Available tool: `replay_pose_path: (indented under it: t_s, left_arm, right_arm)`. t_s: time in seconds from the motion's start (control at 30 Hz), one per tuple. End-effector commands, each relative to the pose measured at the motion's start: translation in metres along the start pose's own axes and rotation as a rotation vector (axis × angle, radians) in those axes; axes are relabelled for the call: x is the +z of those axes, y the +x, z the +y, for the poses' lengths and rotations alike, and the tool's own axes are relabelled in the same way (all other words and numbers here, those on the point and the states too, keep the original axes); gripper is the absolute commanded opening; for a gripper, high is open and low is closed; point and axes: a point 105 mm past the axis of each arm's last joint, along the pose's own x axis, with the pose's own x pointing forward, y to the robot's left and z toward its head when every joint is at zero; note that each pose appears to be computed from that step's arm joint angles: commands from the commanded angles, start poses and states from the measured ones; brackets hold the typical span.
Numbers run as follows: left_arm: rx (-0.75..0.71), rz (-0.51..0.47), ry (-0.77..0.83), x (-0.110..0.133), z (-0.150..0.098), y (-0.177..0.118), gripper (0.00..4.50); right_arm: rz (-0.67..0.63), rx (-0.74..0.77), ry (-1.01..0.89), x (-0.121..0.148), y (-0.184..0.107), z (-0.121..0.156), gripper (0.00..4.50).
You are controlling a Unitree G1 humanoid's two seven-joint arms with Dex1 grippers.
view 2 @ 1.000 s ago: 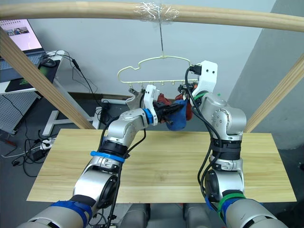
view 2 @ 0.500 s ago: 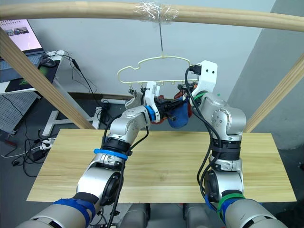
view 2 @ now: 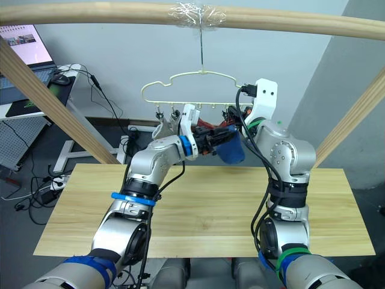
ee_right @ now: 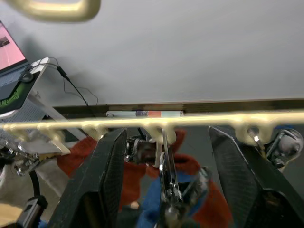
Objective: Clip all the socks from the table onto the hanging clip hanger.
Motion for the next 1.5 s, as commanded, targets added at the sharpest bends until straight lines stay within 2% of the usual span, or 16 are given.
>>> replay_pose_path:
  t_s: [0.03,0.07,0.33,0.6,0.83,1.13,1.5]
  left_arm:
    - [-0.038,-0.022,0.044,0.009,-0.011,-0.005,2.95]
    - [-0.04,-0.02,0.042,0.009,-0.012,-0.009,3.22]
    - [-0.07,0.016,0.078,0.004,-0.024,-0.038,3.22]
    - [-0.11,-0.038,0.169,0.021,-0.03,-0.07,3.22]
    - [-0.166,-0.066,0.218,0.045,-0.032,-0.084,3.22]
    - [-0.256,-0.092,0.216,0.077,-0.045,-0.088,3.22]
    - [-0.245,-0.088,0.241,0.083,-0.048,-0.087,3.22]
  right_arm:
    - [-0.024,0.057,-0.029,0.005,-0.015,0.01,2.82]
    - [-0.015,0.067,-0.036,0.002,-0.019,0.011,2.82]
    - [0.017,0.074,-0.108,-0.017,-0.05,0.007,2.82]
    - [0.004,-0.051,-0.23,-0.043,-0.071,-0.01,2.82]
    - [-0.064,-0.163,-0.204,-0.04,-0.064,-0.017,2.82]
    - [-0.131,-0.249,-0.169,-0.021,-0.054,-0.032,2.82]
    - [-0.176,-0.281,-0.136,-0.003,-0.036,-0.04,2.82]
